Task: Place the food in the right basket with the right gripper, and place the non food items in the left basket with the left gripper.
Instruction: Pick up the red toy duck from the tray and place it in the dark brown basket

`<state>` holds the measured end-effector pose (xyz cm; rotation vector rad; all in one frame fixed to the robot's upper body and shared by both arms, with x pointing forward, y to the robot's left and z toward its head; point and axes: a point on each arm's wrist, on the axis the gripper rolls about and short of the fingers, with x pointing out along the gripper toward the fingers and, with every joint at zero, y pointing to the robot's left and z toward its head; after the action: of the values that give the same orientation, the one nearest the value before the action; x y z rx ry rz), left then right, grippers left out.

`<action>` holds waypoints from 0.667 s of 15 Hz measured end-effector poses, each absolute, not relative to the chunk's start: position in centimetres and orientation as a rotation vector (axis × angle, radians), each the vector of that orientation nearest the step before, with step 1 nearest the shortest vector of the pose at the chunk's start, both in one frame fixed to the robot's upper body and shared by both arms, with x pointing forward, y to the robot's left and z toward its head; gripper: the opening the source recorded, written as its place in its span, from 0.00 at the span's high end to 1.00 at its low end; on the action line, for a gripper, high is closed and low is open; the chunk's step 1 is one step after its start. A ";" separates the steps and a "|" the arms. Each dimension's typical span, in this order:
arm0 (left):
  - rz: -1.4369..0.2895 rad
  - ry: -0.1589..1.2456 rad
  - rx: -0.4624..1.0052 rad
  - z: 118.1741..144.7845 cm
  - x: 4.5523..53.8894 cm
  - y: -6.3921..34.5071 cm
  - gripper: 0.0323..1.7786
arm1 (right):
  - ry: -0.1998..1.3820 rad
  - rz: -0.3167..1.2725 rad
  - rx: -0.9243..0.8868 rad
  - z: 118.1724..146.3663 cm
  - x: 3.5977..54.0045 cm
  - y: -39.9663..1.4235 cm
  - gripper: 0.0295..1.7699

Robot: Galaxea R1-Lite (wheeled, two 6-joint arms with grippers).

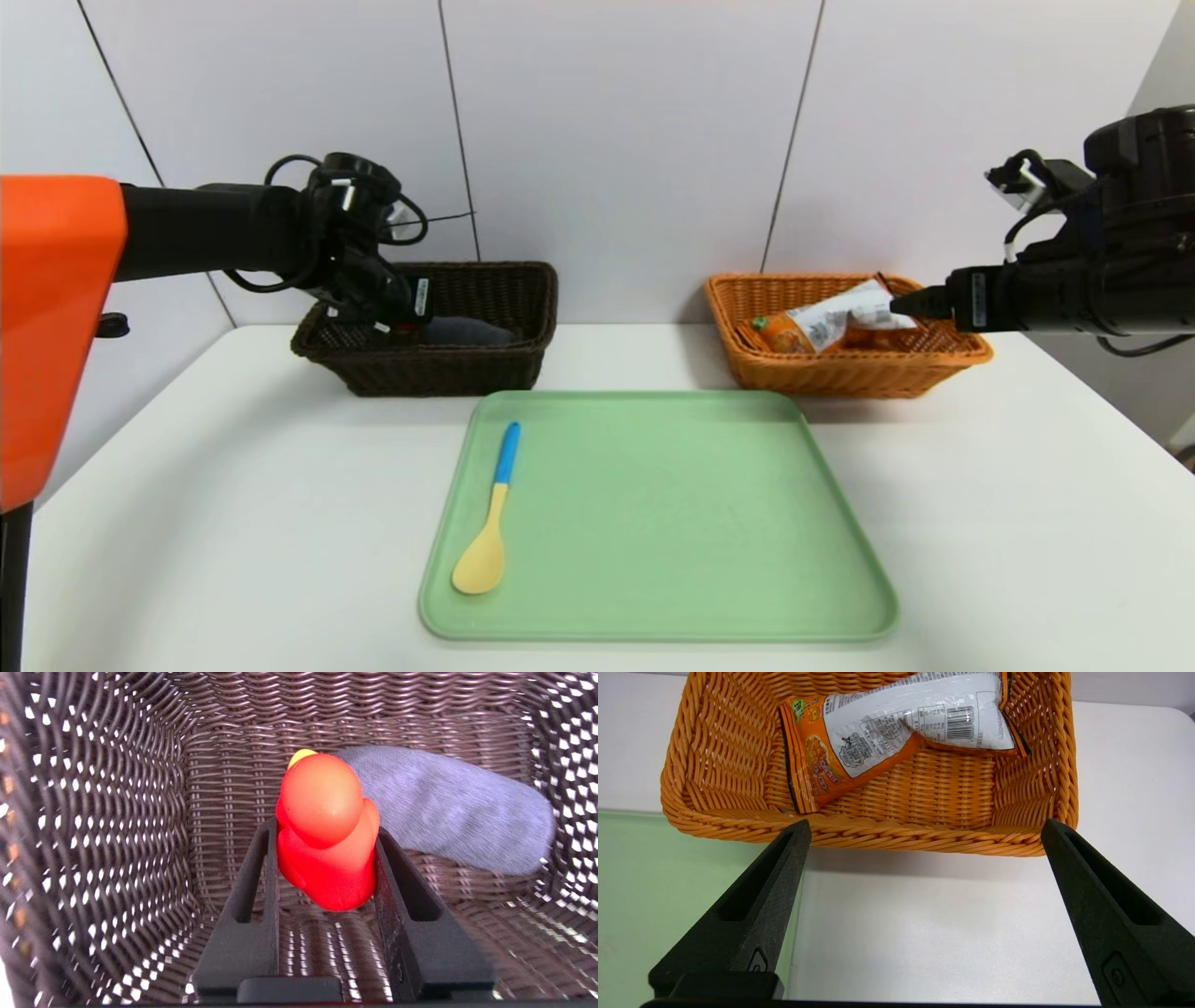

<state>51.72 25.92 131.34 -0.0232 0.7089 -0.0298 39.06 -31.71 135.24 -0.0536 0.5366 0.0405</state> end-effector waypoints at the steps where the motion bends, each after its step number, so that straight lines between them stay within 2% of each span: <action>1: -0.027 0.712 -0.023 131.1 51.9 26.0 0.67 | 0.539 0.041 -0.054 135.2 39.0 -31.7 0.04; 5: -0.023 0.714 -0.025 130.6 52.5 26.1 0.65 | 0.542 0.044 -0.064 135.1 38.8 -31.6 0.04; 8: -0.019 0.703 -0.032 130.6 52.7 26.2 0.46 | 0.542 0.046 -0.068 135.1 38.7 -31.6 0.04; 10: -0.020 0.700 -0.032 130.7 52.7 26.2 0.36 | 0.542 0.049 -0.068 135.1 38.7 -31.5 0.04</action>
<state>52.67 26.15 130.69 -0.0323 0.6998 -0.0201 38.68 -31.53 135.09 -0.0681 0.5416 0.0491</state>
